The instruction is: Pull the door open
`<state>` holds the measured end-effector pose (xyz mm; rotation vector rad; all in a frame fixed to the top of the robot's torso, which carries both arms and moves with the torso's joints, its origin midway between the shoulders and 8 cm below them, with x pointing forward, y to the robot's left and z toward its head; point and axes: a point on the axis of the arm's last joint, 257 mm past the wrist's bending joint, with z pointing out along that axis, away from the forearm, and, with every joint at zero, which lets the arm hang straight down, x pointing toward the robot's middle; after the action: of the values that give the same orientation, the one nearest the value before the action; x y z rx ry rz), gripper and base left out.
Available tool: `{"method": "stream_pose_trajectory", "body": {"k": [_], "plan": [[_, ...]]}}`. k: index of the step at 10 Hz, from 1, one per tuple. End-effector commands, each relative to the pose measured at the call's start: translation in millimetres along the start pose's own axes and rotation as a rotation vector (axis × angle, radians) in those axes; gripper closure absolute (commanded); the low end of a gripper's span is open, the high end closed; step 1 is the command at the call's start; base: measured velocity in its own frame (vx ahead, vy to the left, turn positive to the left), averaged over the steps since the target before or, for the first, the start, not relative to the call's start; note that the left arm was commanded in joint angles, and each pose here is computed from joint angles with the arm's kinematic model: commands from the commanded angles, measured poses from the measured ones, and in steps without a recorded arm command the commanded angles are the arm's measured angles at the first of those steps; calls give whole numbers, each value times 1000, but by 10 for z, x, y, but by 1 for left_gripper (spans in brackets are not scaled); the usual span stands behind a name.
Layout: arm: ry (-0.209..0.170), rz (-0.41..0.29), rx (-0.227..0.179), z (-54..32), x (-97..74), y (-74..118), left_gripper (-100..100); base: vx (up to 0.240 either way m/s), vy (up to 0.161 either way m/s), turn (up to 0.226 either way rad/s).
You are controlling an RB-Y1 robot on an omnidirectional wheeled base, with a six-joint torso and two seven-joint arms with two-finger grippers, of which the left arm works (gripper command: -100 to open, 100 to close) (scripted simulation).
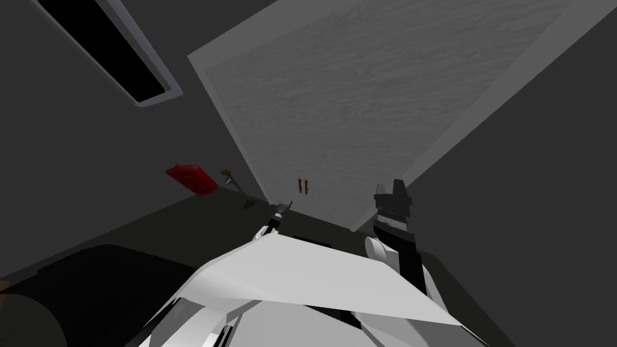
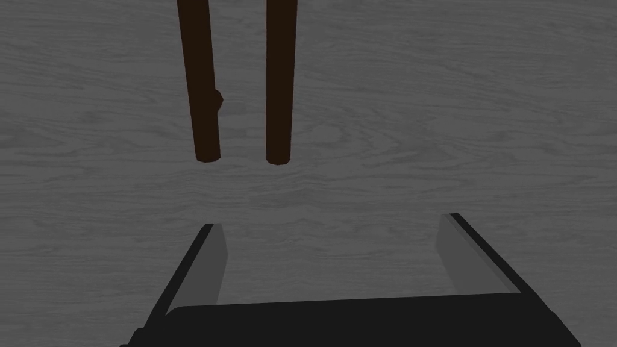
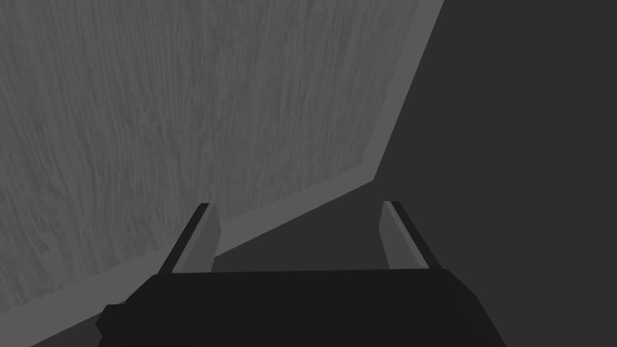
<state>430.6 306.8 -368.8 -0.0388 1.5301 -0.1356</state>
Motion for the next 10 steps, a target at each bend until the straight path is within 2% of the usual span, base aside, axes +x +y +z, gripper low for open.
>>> {"method": "stream_pose_trajectory", "body": {"k": [1, 4, 7, 8, 10], "plan": [[16, 34, 5, -11, 83, -2, -100, 145, -45, -22], [39, 87, 16, -19, 202, -22, -100, 173, -39, -24], [42, 98, 20, -10, 222, -42, -100, 114, -36, -21], [62, 111, 4, -103, 285, 68, -100, -89, 8, 94], [83, 123, -16, -199, 341, 197, -100, -165, 36, 81]]}}
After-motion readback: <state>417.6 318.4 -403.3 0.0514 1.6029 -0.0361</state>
